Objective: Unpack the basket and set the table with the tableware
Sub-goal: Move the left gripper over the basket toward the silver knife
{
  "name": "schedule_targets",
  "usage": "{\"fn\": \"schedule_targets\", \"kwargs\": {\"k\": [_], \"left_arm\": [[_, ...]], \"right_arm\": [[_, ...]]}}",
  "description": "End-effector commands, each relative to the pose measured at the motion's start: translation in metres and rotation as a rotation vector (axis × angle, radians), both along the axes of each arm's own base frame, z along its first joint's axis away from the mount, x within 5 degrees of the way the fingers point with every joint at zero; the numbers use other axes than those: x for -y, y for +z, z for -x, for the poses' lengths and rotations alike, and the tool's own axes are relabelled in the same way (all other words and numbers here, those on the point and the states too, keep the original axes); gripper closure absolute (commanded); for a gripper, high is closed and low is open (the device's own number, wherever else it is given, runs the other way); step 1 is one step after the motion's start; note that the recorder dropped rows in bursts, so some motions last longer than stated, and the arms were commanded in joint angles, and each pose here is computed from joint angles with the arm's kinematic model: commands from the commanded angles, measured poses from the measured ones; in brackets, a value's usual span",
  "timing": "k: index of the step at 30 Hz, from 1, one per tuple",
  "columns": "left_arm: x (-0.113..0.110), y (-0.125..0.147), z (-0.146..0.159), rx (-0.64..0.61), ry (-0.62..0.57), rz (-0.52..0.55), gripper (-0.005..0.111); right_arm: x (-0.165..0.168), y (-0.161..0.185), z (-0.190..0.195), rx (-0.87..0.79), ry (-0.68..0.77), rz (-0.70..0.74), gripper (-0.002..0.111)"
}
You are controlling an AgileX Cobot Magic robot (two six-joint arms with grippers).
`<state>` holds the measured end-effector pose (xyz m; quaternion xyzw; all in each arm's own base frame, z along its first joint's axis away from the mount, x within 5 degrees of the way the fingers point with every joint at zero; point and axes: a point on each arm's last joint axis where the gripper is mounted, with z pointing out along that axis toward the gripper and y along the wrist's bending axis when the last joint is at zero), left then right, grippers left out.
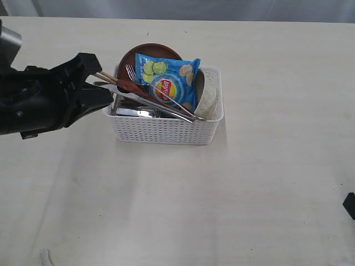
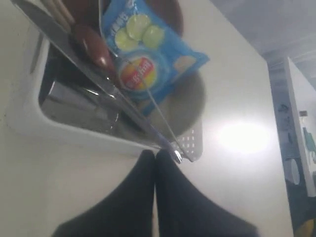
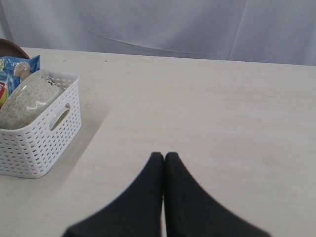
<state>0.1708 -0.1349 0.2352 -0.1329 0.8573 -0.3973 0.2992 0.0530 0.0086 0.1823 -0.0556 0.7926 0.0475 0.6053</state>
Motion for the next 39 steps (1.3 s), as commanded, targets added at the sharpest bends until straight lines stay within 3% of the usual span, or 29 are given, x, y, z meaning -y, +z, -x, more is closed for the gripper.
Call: {"fn": "schedule_targets", "kwargs": {"k": [1, 7, 11, 14, 17, 19, 21, 27, 29, 32, 35, 39], "left_arm": [[0.014, -0.007, -0.01, 0.026, -0.058, -0.106, 0.107], [0.035, -0.007, -0.015, 0.144, -0.103, -0.273, 0.107], [0.046, 0.006, -0.015, 0.286, -0.136, -0.381, 0.107], [0.046, 0.01, -0.016, 0.336, -0.137, -0.479, 0.107], [0.043, 0.011, -0.017, 0.429, -0.21, -0.641, 0.107], [0.042, 0.011, -0.017, 0.437, -0.214, -0.657, 0.107], [0.044, 0.01, -0.016, 0.427, -0.226, -0.627, 0.107], [0.059, 0.01, -0.006, 0.252, -0.231, -0.3, 0.107], [0.069, 0.013, 0.004, 0.193, -0.353, -0.147, 0.107], [0.077, 0.019, 0.015, 0.153, -0.494, -0.012, 0.107], [0.078, 0.019, 0.016, 0.199, -0.541, -0.032, 0.107], [0.074, 0.017, 0.01, 0.22, -0.483, -0.092, 0.107]], "right_arm": [[0.0, 0.0, 0.0, 0.009, 0.004, 0.01, 0.108], [0.0, 0.0, 0.0, 0.009, 0.004, 0.01, 0.108], [0.0, 0.0, 0.0, 0.009, 0.004, 0.01, 0.108], [0.0, 0.0, 0.0, 0.009, 0.004, 0.01, 0.108], [0.0, 0.0, 0.0, 0.009, 0.004, 0.01, 0.108], [0.0, 0.0, 0.0, 0.009, 0.004, 0.01, 0.108], [0.0, 0.0, 0.0, 0.009, 0.004, 0.01, 0.108], [0.0, 0.0, 0.0, 0.009, 0.004, 0.01, 0.108], [0.0, 0.0, 0.0, 0.009, 0.004, 0.01, 0.108], [0.0, 0.0, 0.0, 0.009, 0.004, 0.01, 0.108], [0.0, 0.0, 0.0, 0.009, 0.004, 0.01, 0.108], [0.0, 0.0, 0.0, 0.009, 0.004, 0.01, 0.108]]}}
